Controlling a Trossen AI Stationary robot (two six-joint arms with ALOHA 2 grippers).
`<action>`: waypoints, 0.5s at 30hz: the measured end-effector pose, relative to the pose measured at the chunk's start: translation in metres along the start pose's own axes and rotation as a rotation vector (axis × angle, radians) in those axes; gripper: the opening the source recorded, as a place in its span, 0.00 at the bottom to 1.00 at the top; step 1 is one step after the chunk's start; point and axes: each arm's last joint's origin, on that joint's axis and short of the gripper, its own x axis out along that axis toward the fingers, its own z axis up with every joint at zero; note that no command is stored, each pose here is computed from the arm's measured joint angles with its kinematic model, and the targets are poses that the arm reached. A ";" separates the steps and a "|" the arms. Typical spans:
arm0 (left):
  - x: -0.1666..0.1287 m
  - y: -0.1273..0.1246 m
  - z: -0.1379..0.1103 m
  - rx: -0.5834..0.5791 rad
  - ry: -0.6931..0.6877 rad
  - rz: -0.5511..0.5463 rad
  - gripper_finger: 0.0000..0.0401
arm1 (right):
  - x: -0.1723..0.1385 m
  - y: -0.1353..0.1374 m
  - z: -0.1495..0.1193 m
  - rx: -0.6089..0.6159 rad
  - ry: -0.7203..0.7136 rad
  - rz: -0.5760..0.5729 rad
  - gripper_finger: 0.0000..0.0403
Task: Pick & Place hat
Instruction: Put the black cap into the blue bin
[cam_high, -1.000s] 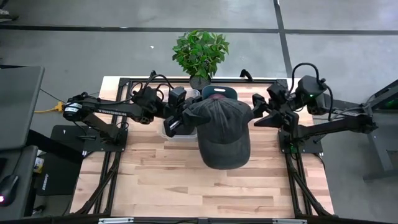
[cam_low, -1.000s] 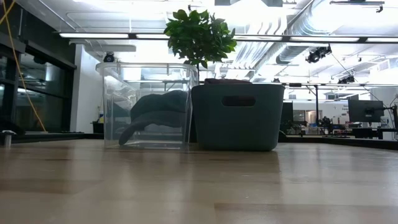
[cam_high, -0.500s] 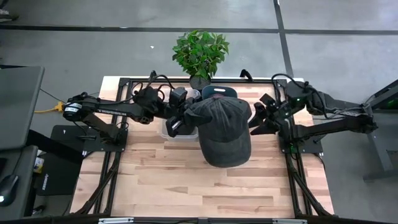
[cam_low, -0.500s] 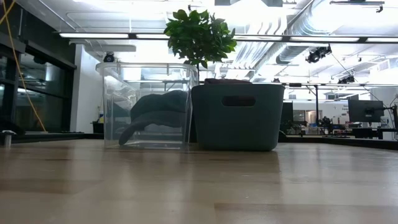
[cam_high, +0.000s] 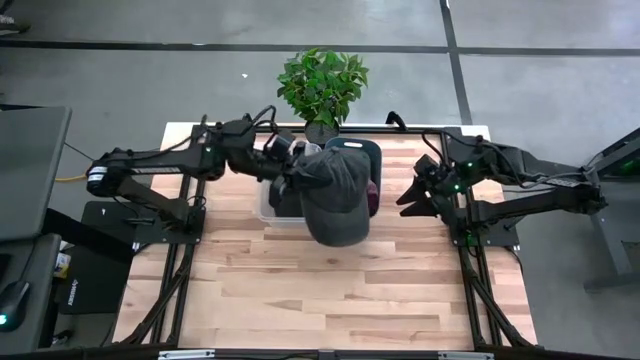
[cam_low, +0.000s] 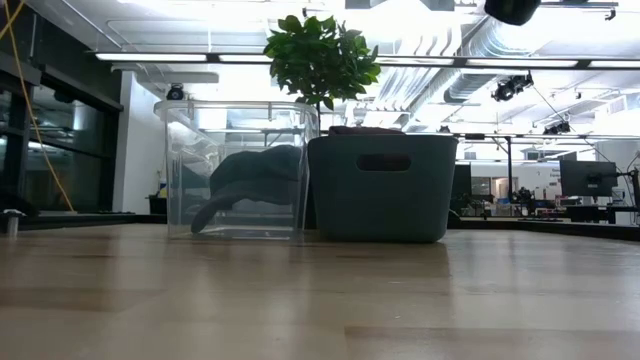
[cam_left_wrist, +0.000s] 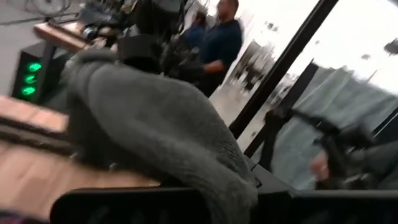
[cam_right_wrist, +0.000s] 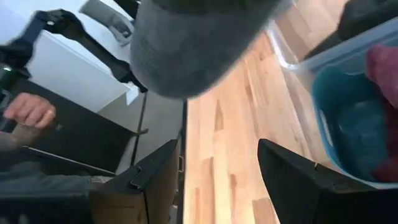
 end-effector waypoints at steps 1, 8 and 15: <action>-0.003 0.000 0.000 0.020 0.022 0.017 0.00 | 0.000 -0.001 -0.001 0.003 0.002 -0.009 0.53; -0.010 0.005 -0.009 0.092 0.157 0.118 0.00 | 0.000 -0.002 -0.001 0.000 -0.006 -0.042 0.53; -0.031 0.029 -0.004 0.016 0.256 0.187 0.00 | 0.000 -0.003 0.000 0.008 -0.024 -0.069 0.53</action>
